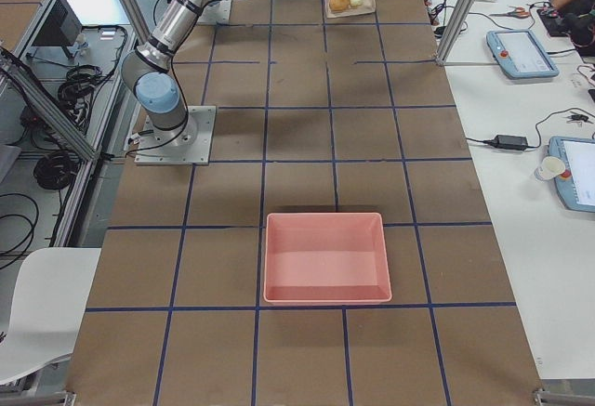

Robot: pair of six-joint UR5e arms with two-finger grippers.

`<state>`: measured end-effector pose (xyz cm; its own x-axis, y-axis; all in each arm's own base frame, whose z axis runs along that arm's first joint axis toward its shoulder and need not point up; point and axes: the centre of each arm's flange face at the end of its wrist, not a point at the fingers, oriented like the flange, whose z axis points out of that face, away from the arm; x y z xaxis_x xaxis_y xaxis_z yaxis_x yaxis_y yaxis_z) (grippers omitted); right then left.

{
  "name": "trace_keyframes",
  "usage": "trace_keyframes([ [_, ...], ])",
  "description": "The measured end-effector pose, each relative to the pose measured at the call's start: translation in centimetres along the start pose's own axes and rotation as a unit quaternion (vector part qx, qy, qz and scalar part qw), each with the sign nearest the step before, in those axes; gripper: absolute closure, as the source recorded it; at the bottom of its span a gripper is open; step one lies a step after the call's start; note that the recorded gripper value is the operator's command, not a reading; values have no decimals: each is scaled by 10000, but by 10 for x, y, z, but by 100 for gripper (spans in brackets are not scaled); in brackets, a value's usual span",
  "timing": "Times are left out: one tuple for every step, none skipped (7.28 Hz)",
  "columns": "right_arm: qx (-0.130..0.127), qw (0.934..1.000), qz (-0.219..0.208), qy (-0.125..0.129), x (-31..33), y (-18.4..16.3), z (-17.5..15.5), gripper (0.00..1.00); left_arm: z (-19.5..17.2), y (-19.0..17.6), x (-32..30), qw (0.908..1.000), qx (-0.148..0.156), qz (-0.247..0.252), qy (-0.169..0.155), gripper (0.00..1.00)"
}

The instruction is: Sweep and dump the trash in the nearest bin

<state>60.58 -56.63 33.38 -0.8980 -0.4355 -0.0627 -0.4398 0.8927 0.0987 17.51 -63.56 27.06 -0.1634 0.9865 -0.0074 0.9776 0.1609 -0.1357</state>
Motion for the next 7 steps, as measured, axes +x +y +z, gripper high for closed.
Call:
trace_keyframes([
  [-224, 9996, 166, 31, 22, 7, -14, 96, 6, 9, 4, 9997, 209, -112, -8, 99],
  [-477, 9984, 290, 67, 34, 17, -19, 96, 13, 18, 10, 9989, 410, -222, -13, 99],
  [-736, 9963, 430, 125, 43, 29, -16, 96, 17, 22, 13, 9981, 542, -283, -22, 99],
  [-953, 9928, 700, 210, 51, 41, -11, 97, 18, 23, 14, 9977, 598, -308, -27, 99],
  [-1145, 9853, 1208, 395, 60, 52, -6, 97, 18, 24, 14, 9976, 614, -316, -36, 99],
  [-1293, 9729, 1804, 650, 69, 60, -6, 98, 18, 24, 14, 9976, 614, -316, -44, 99],
  [-1391, 9575, 2373, 868, 75, 68, -8, 98, 17, 24, 14, 9976, 613, -316, -48, 99],
])
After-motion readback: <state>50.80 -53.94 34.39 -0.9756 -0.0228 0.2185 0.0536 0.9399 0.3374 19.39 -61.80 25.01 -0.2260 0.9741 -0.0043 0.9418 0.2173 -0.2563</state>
